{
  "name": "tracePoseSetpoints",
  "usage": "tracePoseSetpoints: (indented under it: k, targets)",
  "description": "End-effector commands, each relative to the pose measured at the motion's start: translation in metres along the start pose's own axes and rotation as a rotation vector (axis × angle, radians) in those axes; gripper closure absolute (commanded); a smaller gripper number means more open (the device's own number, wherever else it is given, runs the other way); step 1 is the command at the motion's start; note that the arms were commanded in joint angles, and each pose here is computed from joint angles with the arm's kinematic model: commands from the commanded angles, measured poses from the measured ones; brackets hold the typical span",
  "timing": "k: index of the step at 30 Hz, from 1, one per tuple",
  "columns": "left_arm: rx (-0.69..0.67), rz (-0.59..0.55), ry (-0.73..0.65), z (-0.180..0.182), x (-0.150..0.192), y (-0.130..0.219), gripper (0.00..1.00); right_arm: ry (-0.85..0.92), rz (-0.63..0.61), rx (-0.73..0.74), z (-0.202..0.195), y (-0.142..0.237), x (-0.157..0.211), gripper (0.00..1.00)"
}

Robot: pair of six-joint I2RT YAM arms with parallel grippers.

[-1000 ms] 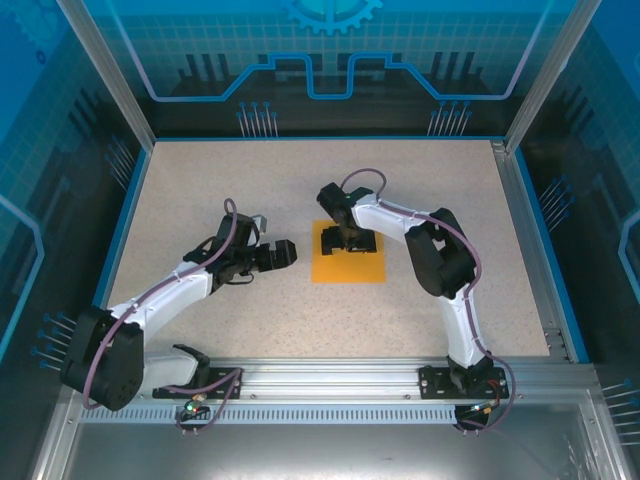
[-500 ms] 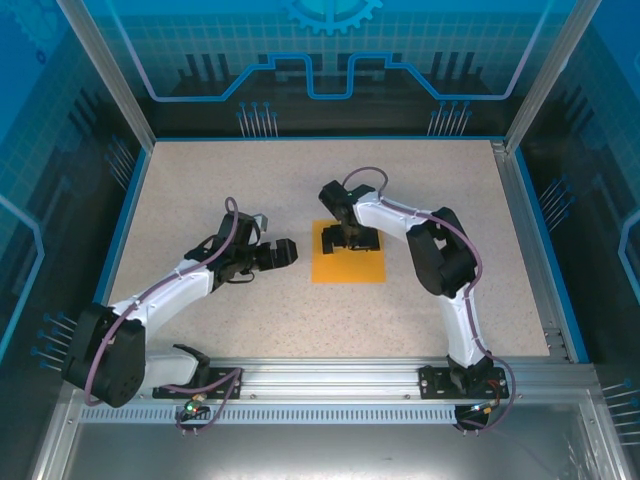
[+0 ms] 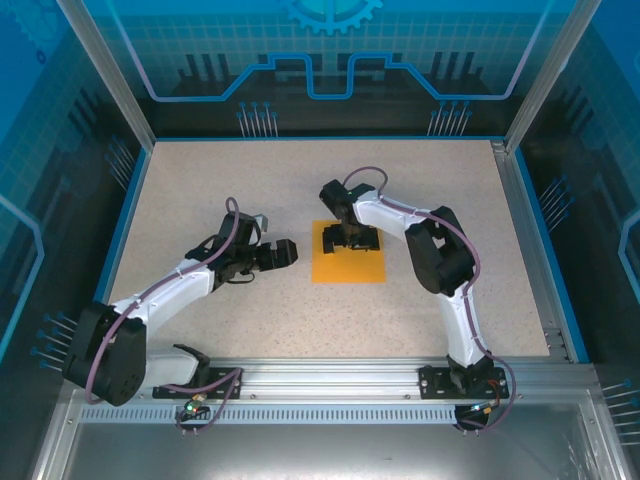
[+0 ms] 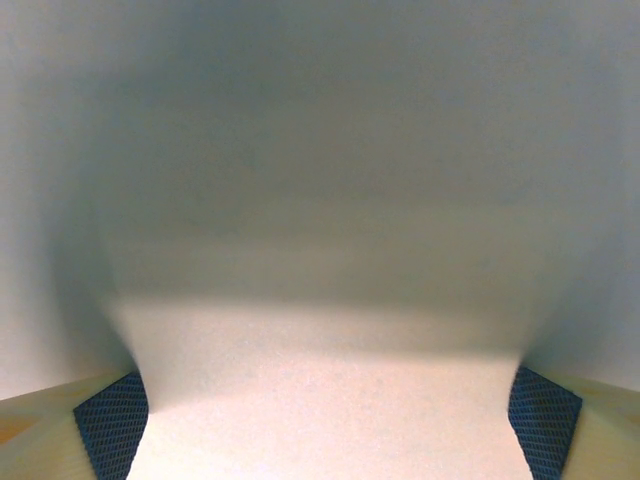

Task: Fold a paper plane with a square sheet of paper (pick it up from the middle)
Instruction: Fold the square sheet of paper in half at the center of the table.

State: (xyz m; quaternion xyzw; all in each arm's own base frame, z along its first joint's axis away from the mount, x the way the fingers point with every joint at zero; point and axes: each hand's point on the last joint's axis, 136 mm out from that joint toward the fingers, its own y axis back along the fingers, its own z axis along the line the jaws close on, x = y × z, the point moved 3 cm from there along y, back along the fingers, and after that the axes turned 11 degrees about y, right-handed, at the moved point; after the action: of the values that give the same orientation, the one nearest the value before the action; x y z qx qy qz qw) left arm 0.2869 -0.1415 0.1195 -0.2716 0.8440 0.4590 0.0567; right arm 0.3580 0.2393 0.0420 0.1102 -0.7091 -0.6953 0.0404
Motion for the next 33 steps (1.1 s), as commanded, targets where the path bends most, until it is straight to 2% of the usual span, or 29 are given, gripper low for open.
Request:
tracePoseSetpoints:
  k: [1, 13, 15, 29, 33]
  targets:
    - [0.004, 0.003, -0.037, -0.005, -0.002, 0.002, 0.01, 0.015, 0.125, 0.026, 0.002, -0.046, 0.024, 0.05]
    - [-0.002, 0.004, -0.039, -0.004, -0.001, 0.002, 0.01, 0.017, 0.109, 0.021, 0.000, -0.041, 0.023, 0.13]
    - [-0.001, 0.005, -0.039, -0.004, -0.001, 0.003, 0.01, 0.018, 0.109, 0.012, 0.001, -0.043, 0.023, 0.17]
    - [-0.001, 0.004, -0.041, -0.005, -0.001, 0.004, 0.01, 0.026, 0.083, -0.001, 0.001, -0.033, 0.018, 0.19]
    - [0.000, 0.004, -0.039, -0.005, -0.002, 0.004, 0.01, 0.027, 0.060, -0.024, 0.004, -0.024, 0.013, 0.24]
